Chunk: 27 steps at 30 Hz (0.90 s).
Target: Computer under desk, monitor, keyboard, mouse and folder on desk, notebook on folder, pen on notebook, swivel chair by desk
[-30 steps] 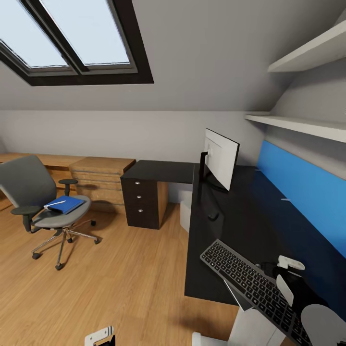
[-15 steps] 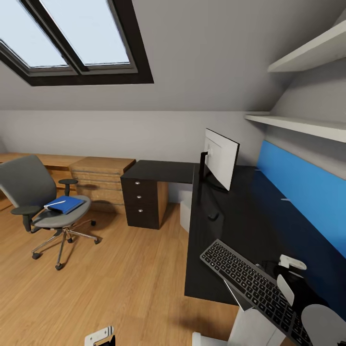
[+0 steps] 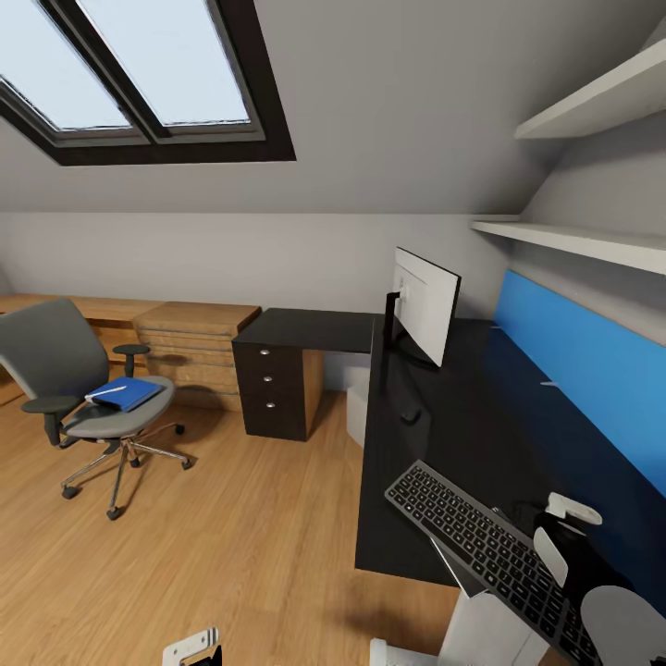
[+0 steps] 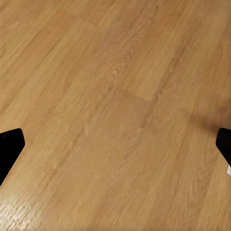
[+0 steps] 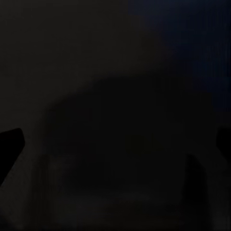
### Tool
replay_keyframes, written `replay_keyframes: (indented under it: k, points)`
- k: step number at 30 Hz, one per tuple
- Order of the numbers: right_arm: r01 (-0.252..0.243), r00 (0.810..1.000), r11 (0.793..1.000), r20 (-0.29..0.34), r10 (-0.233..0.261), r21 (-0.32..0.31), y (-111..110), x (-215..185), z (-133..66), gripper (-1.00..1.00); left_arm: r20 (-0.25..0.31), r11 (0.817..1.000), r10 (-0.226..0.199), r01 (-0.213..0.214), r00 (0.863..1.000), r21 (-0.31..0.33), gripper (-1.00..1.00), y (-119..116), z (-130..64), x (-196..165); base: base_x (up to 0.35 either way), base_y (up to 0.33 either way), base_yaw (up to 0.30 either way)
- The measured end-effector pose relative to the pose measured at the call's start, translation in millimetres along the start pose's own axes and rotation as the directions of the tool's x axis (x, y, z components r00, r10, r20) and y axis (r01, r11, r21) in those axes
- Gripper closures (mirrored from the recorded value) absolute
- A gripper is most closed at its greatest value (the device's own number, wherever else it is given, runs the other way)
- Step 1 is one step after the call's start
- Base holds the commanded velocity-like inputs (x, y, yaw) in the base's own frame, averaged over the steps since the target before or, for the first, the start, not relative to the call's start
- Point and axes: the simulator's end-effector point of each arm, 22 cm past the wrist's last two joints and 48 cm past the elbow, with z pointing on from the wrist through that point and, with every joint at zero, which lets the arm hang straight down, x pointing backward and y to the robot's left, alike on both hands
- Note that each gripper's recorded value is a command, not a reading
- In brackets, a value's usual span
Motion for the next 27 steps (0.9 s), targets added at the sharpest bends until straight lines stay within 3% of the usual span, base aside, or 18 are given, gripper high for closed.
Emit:
replay_keyframes:
  k: [7,10,17,27]
  points:
    - [0.002,1.0,1.0,0.002,-0.002,0.02,-4,0,0.1,-1.0,0.0,1.0,0.0,0.0,1.0,0.0,-1.0,0,0.2,0,-0.179,0.0,0.0]
    - [-0.018,1.0,1.0,0.003,0.018,0.017,-3,-6,-0.5,-1.0,0.003,1.0,-0.007,0.007,1.0,-0.011,-1.0,5,0.4,-1,0.0,0.0,0.0]
    - [-0.004,1.0,1.0,0.008,0.004,0.009,4,-10,-2.6,-1.0,0.003,1.0,-0.011,0.011,1.0,-0.007,-1.0,2,-0.1,0,0.0,0.0,0.0]
    - [-0.011,0.998,1.0,0.067,0.01,0.003,10,-24,-4.4,-1.0,0.006,1.0,-0.001,0.002,1.0,-0.011,-1.0,6,0.6,-1,0.0,0.0,0.0]
